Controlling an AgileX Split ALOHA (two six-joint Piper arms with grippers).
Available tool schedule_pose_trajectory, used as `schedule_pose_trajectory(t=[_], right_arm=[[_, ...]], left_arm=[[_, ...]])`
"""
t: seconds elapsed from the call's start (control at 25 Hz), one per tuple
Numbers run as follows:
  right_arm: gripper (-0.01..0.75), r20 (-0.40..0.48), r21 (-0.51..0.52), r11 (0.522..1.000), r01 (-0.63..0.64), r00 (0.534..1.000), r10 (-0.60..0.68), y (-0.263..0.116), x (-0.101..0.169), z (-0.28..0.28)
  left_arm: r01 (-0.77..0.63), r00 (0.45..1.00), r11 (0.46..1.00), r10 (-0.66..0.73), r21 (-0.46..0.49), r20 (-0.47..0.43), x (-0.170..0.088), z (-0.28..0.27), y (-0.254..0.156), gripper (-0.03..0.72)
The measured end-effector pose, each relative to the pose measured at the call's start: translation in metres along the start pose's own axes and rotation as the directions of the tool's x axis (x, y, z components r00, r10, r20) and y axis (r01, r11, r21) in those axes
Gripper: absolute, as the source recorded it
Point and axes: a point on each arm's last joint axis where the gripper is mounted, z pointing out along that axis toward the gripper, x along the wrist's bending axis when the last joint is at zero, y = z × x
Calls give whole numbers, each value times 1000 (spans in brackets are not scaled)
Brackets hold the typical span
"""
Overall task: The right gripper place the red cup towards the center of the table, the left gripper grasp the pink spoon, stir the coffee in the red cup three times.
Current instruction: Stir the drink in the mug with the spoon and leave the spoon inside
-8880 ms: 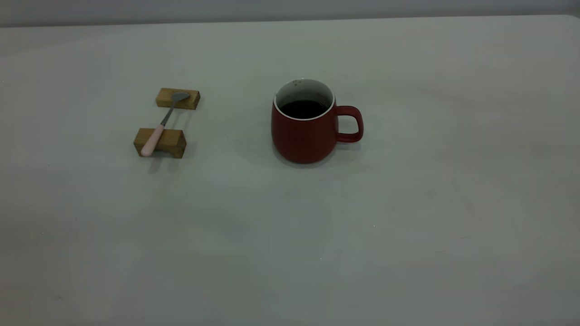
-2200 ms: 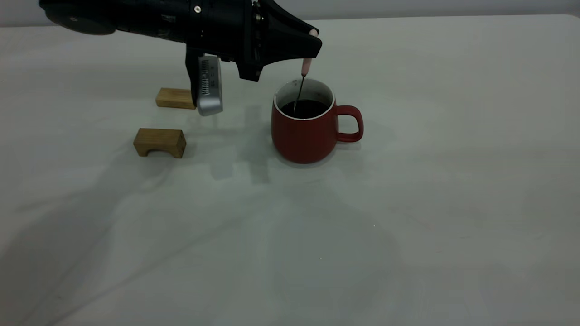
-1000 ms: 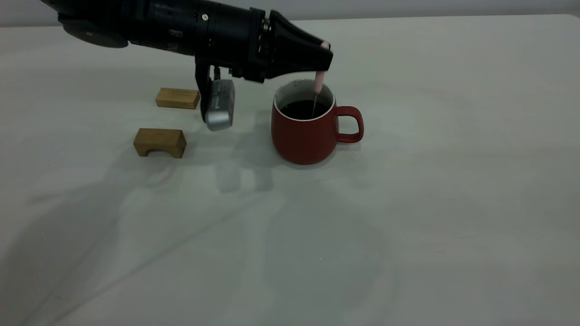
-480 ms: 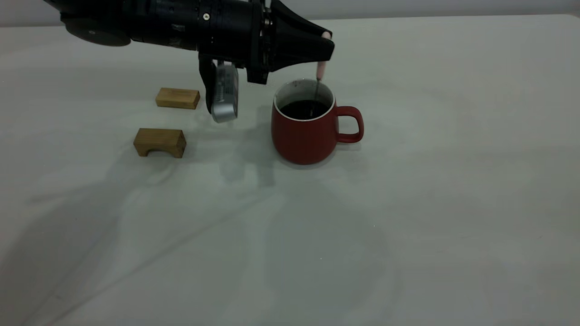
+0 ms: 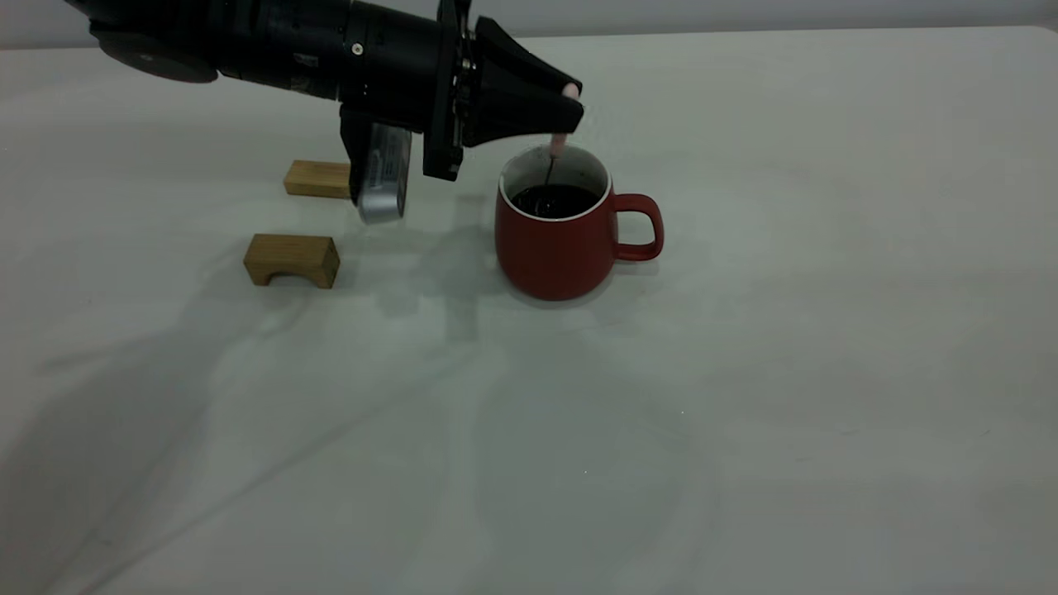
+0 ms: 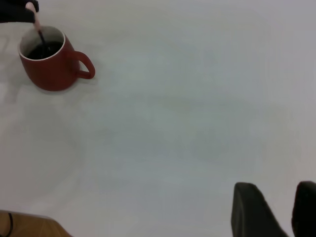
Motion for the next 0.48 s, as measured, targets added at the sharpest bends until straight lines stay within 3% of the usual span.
schedule_pose_trajectory(t=[0.2, 0.32, 0.48], right_arm=[[241, 0, 0, 1000, 0, 1000, 0, 0, 0, 0], [241, 0, 0, 1000, 0, 1000, 0, 0, 0, 0], [241, -1, 0, 1000, 0, 1000, 0, 0, 0, 0]], left_arm=[[80, 996, 996, -78, 36, -44, 7, 9, -8, 179], [86, 991, 996, -84, 17, -108, 13, 11, -7, 179], [79, 992, 997, -81, -27, -97, 11, 8, -2, 179]])
